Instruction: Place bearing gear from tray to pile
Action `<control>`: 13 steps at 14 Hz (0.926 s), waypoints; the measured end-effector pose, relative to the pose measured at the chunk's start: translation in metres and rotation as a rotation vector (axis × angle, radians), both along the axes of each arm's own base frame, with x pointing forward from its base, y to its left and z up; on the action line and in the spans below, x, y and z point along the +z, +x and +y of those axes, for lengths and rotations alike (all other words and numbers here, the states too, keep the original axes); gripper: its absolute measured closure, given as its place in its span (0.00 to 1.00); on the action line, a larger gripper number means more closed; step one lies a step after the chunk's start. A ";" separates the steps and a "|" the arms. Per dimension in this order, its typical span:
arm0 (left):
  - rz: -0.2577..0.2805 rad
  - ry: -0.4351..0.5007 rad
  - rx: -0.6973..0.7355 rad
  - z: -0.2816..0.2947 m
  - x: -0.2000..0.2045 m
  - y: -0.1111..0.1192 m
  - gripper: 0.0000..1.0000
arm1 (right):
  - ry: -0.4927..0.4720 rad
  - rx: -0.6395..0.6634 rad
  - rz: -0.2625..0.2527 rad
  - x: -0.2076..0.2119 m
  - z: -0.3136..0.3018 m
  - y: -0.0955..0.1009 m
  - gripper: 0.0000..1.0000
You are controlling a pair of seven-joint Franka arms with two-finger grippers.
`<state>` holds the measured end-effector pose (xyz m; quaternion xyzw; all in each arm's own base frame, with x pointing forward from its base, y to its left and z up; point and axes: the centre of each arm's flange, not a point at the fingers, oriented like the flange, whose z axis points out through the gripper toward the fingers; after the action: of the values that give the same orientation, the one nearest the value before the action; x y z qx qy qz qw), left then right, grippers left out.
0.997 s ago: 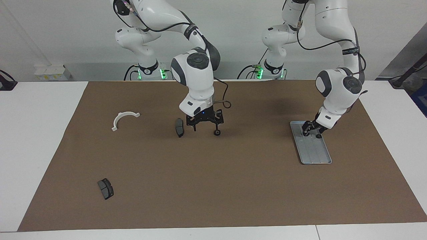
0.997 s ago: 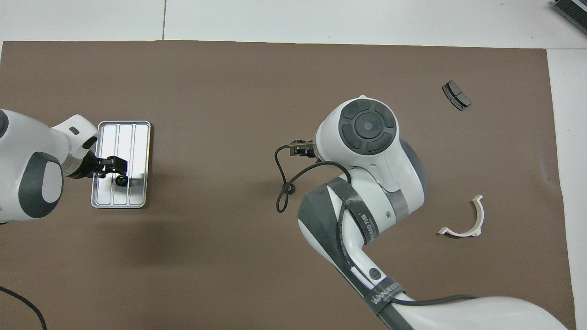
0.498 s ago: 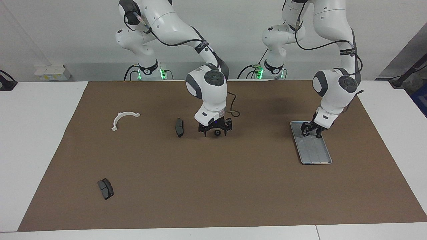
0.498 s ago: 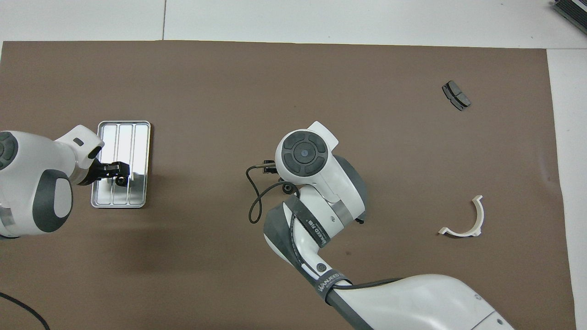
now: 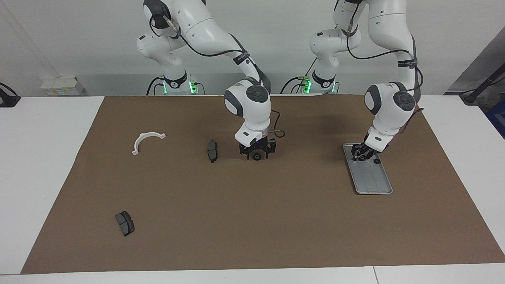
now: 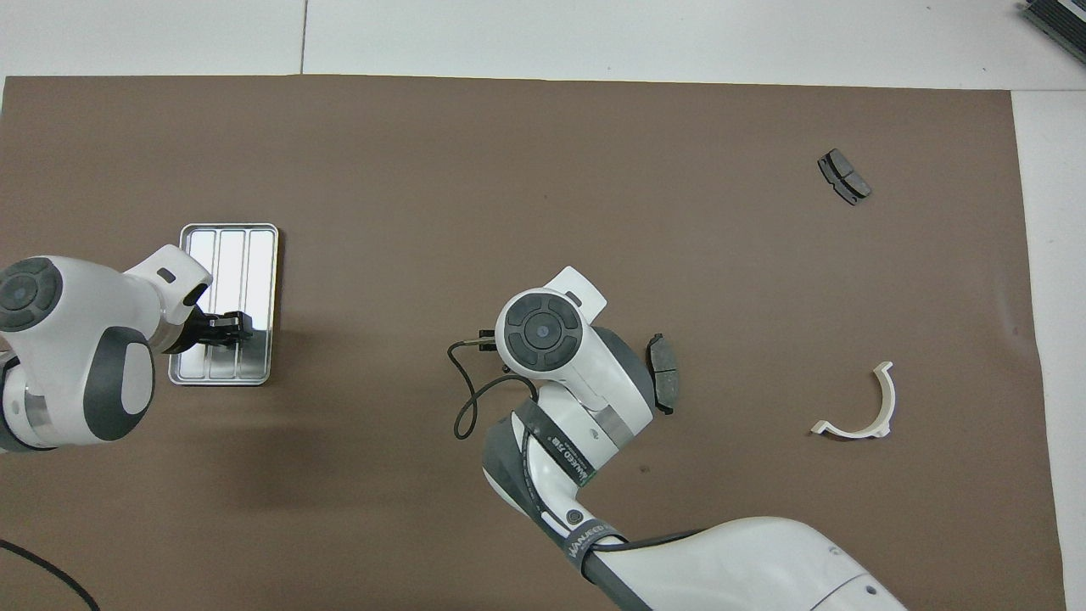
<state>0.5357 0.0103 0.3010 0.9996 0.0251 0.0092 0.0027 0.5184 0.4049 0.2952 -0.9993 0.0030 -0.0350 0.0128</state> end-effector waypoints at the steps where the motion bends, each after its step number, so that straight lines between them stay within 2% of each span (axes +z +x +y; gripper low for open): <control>1: -0.001 0.000 0.000 0.000 0.001 -0.001 0.65 | -0.001 -0.004 0.002 0.000 0.002 -0.003 0.19; 3: -0.002 0.001 0.001 0.001 0.001 0.000 0.65 | 0.000 -0.007 0.003 0.001 0.006 -0.009 0.22; 4: -0.011 0.001 0.001 0.001 0.005 0.003 0.65 | 0.000 -0.010 0.003 0.001 0.007 -0.010 0.29; 5: -0.026 0.001 -0.001 -0.001 0.014 0.009 0.65 | -0.001 -0.011 0.003 0.001 0.007 -0.010 0.30; 6: -0.040 0.001 -0.001 -0.006 0.027 0.019 0.65 | -0.001 -0.012 0.004 0.001 0.007 -0.011 0.37; 9: -0.068 -0.010 0.057 -0.051 0.075 0.050 0.65 | -0.005 -0.013 0.009 -0.002 0.005 -0.012 0.38; 11: -0.073 -0.020 0.091 -0.089 0.084 0.055 0.65 | -0.008 -0.015 0.011 -0.004 0.003 -0.012 0.39; 13: -0.061 -0.028 0.126 -0.127 0.077 0.051 0.65 | 0.003 -0.019 -0.003 -0.002 0.001 -0.010 0.41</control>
<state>0.5872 -0.1167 0.3782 0.9952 0.0879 0.0396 0.0169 0.5089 0.4062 0.2930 -0.9991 0.0127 -0.0367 0.0141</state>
